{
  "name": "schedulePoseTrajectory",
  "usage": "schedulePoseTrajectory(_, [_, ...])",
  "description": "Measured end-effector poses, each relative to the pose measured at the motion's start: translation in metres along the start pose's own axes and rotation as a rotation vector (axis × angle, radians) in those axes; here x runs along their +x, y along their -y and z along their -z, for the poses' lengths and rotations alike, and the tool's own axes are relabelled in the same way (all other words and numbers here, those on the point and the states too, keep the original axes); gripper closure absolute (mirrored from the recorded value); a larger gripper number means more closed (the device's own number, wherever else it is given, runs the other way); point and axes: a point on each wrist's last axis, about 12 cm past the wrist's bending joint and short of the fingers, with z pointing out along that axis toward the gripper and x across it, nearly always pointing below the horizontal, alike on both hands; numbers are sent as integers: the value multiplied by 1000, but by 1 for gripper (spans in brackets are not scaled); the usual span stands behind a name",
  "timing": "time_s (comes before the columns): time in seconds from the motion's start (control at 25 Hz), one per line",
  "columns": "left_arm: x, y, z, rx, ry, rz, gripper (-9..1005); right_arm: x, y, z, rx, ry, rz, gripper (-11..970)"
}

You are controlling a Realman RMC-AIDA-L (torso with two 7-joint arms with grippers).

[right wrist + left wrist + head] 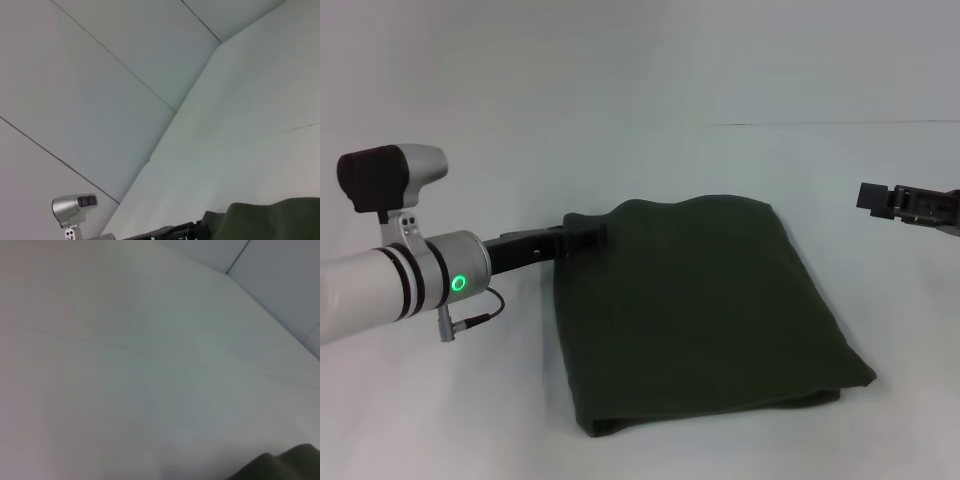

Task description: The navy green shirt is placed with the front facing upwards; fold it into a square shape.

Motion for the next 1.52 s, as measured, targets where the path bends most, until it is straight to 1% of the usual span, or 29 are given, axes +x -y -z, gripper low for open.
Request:
schedulePoseTrajectory(0.36, [-2, 2, -2, 4, -6, -16, 291, 1, 0, 0, 3, -4, 0, 44])
schedulePoseTrajectory(0.44, [-2, 3, -2, 4, -4, -16, 501, 1, 1, 0, 5, -6, -1, 45])
schedulePoseTrajectory(0.72, [-6, 5, -4, 11, 3, -19, 775, 4, 2, 0, 5, -5, 3, 44])
schedulePoseTrajectory(0.92, [-12, 11, -8, 29, 4, -23, 957, 6, 1, -2, 1, -6, 19, 44])
schedulePoseTrajectory(1.28, [-30, 27, -19, 64, 11, -20, 964, 7, 2, -5, 3, -3, 48, 45])
schedulePoseTrajectory(1.44, [-33, 29, -20, 70, 13, -19, 965, 6, 1, -6, 4, -2, 55, 45])
schedulePoseTrajectory(1.48, [-38, 34, -23, 80, 16, -16, 965, 6, 1, -6, 4, -2, 57, 45])
schedulePoseTrajectory(1.52, [-40, 35, -24, 81, 16, -16, 965, 6, 1, -6, 4, -2, 58, 45])
